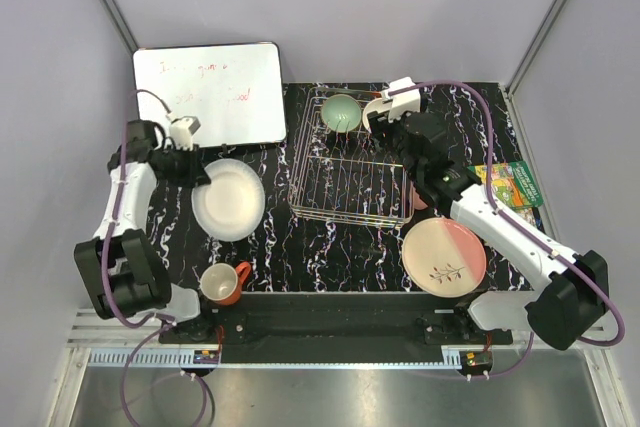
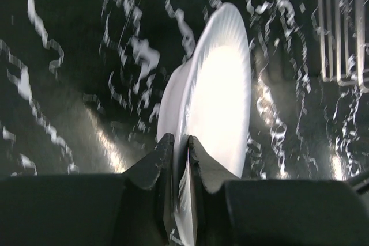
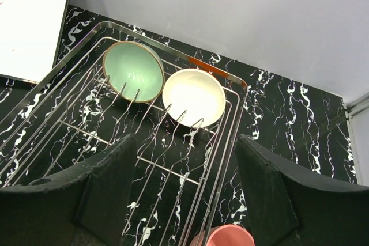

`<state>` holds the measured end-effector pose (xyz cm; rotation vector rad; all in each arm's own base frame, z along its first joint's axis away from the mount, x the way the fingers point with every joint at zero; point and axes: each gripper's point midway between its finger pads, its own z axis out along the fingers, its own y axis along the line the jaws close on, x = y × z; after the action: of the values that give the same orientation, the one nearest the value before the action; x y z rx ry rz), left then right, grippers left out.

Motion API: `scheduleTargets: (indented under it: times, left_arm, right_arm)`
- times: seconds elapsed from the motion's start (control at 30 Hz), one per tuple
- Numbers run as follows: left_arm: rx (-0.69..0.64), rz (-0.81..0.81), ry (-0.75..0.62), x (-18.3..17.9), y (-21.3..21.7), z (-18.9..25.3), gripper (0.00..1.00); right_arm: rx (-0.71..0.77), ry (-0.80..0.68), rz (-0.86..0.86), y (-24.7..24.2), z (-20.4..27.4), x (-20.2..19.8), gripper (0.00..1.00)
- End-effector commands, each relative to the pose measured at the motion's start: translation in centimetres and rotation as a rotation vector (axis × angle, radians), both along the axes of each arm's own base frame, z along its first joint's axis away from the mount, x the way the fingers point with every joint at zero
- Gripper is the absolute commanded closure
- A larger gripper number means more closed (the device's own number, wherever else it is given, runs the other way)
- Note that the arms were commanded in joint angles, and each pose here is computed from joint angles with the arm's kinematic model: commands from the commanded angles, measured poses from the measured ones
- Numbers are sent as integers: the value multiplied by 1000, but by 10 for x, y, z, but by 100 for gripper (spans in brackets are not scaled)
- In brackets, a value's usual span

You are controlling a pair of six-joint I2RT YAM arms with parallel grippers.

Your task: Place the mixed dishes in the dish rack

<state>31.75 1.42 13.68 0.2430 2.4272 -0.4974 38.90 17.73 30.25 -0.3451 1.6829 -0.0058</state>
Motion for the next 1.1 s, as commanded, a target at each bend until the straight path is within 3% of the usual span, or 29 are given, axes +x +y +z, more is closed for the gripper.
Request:
scheduleTargets:
  times: [0.0, 0.3, 0.6, 0.9, 1.07]
  left_arm:
    - [32, 62, -198, 63, -23, 62, 100]
    - [115, 51, -409, 127, -61, 145, 100]
    - [184, 5, -348, 125, -78, 108, 100]
    - [249, 1, -437, 133, -86, 139, 100]
    - [280, -40, -407, 127, -95, 122, 100]
  right_arm:
    - [75, -60, 19, 3, 23, -6, 24]
    - [71, -58, 6, -1, 19, -8, 24]
    - [67, -64, -12, -6, 19, -10, 24]
    - [70, -62, -23, -7, 18, -9, 26]
    - [72, -65, -34, -10, 19, -11, 26]
